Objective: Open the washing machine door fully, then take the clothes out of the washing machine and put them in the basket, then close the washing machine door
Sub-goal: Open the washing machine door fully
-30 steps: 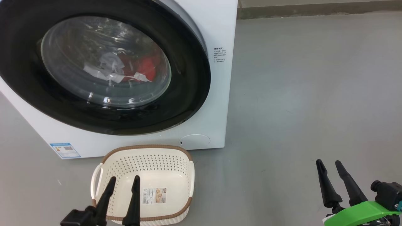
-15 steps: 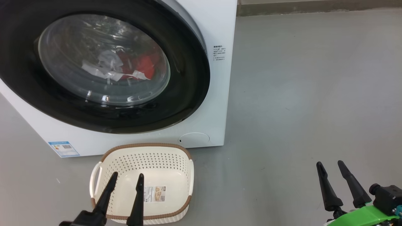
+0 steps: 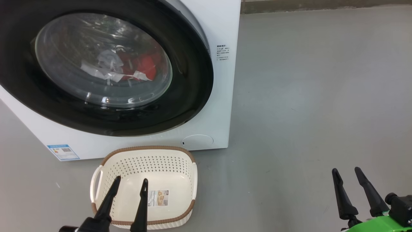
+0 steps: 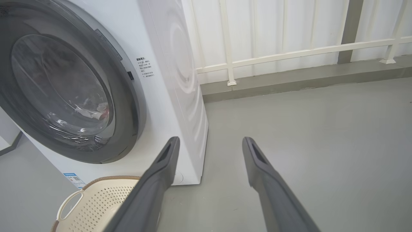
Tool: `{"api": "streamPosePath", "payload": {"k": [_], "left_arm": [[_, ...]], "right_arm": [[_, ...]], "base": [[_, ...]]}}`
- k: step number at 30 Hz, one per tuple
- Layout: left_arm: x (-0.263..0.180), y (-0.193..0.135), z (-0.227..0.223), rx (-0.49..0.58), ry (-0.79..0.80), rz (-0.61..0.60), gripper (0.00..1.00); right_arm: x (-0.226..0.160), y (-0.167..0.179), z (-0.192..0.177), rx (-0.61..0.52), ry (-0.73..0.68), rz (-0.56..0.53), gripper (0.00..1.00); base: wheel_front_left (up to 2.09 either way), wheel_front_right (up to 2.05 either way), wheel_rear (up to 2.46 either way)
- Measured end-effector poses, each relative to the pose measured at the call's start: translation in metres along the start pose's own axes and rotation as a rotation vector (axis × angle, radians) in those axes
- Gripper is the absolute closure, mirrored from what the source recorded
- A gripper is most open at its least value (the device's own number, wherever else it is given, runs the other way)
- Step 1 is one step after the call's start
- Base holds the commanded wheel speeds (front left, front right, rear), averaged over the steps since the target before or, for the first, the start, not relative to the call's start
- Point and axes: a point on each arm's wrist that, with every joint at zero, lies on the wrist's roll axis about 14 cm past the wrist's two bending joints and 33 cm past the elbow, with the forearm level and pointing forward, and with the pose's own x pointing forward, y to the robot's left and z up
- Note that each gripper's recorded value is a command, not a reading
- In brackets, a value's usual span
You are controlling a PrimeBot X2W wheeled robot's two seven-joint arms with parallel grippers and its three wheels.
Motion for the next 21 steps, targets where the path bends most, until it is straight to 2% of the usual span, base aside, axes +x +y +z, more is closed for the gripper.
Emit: {"api": "streamPosePath", "payload": {"k": [5, 21], "left_arm": [[-0.0008, 0.0029, -0.0028, -0.012, 0.009, 0.011, 0.00], [-0.0035, 0.0042, -0.0051, -0.014, 0.017, 0.016, 0.00]], "right_arm": [[-0.0062, -0.0077, -0.0033, 0.011, 0.006, -0.033, 0.00], [-0.0070, -0.0048, -0.0013, 0.012, -0.001, -0.025, 0.00]], "base": [[0.00, 0.00, 0.00], [0.00, 0.00, 0.00]]}}
